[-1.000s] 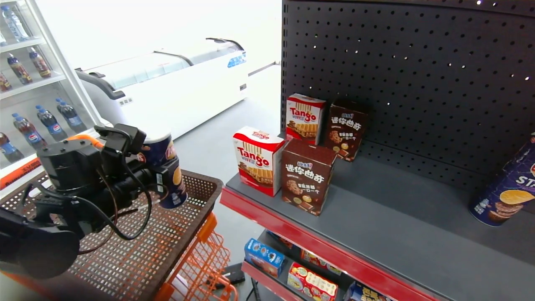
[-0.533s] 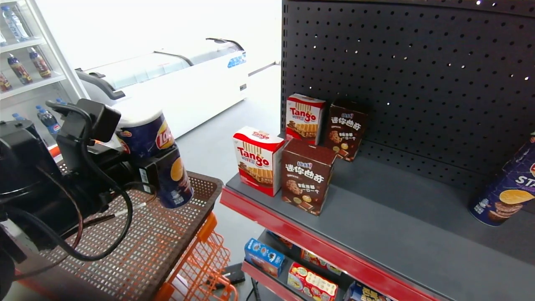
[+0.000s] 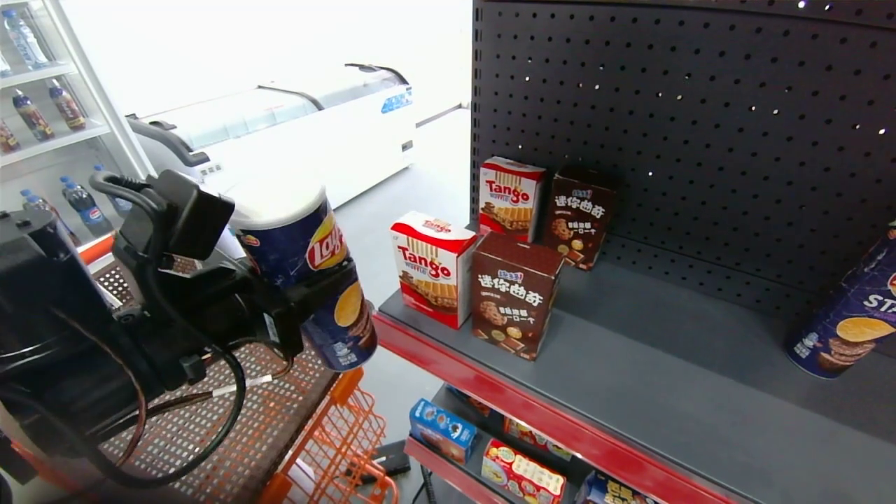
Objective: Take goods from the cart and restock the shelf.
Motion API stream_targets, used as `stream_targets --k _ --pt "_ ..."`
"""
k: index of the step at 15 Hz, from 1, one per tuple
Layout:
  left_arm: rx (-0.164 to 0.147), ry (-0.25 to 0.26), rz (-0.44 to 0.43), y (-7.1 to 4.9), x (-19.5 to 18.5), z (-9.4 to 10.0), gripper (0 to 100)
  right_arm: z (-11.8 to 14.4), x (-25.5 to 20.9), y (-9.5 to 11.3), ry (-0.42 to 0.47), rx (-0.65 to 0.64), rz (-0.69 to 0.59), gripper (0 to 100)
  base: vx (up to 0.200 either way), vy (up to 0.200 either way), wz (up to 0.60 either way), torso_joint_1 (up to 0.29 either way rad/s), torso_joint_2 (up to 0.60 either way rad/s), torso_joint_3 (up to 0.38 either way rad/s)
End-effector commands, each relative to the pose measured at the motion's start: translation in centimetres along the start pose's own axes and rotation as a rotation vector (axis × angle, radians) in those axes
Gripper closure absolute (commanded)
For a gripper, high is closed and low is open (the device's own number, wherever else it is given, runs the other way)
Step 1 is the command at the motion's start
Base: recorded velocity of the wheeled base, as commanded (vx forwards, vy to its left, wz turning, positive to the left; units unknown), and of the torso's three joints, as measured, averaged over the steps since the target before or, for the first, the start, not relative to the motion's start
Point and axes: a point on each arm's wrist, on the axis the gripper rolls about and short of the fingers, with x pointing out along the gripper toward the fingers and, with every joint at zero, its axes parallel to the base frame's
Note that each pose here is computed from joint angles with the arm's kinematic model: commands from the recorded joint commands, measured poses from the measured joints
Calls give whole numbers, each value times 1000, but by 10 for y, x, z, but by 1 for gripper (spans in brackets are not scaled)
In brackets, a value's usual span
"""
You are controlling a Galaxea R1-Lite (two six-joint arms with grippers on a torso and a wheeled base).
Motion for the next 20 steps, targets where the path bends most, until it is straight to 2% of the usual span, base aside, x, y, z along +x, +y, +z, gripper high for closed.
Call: stream_targets --k 1,2,3,5,7,8,10,12,13,14,17,20 --pt "2 -15 -10 -3 -4 3 100 0 0 0 0 0 1 0 0 0 0 0 0 0" --pt "2 -32 -45 -11 -7 8 100 0 0 0 0 0 1 0 0 0 0 0 0 0" --pt "-5 -34 -60 -14 -12 9 100 0 0 0 0 0 1 0 0 0 0 0 0 0" --pt "-8 -14 -84 -19 -14 2 100 0 0 0 0 0 1 0 0 0 0 0 0 0" --pt "-8 -28 -87 -19 -13 6 100 0 0 0 0 0 1 0 0 0 0 0 0 0" --pt "-8 -37 -149 -28 -12 9 100 0 0 0 0 0 1 0 0 0 0 0 0 0" --pt "-10 -42 -214 -40 -12 10 100 0 0 0 0 -2 4 0 0 0 0 0 0 0" --pt "-11 -51 -294 -57 -13 12 100 0 0 0 0 -2 4 0 0 0 0 0 0 0" --pt "-12 -49 -315 -61 -13 11 100 0 0 0 0 -2 5 0 0 0 0 0 0 0" --pt "-14 -25 -344 -65 -15 9 100 0 0 0 0 -2 5 0 0 0 0 0 0 0" --pt "-16 30 -462 -67 -28 9 100 0 0 0 0 -2 5 0 0 0 0 0 0 0" --pt "-16 37 -499 -68 -34 9 100 0 0 0 0 -2 5 0 0 0 0 0 0 0"
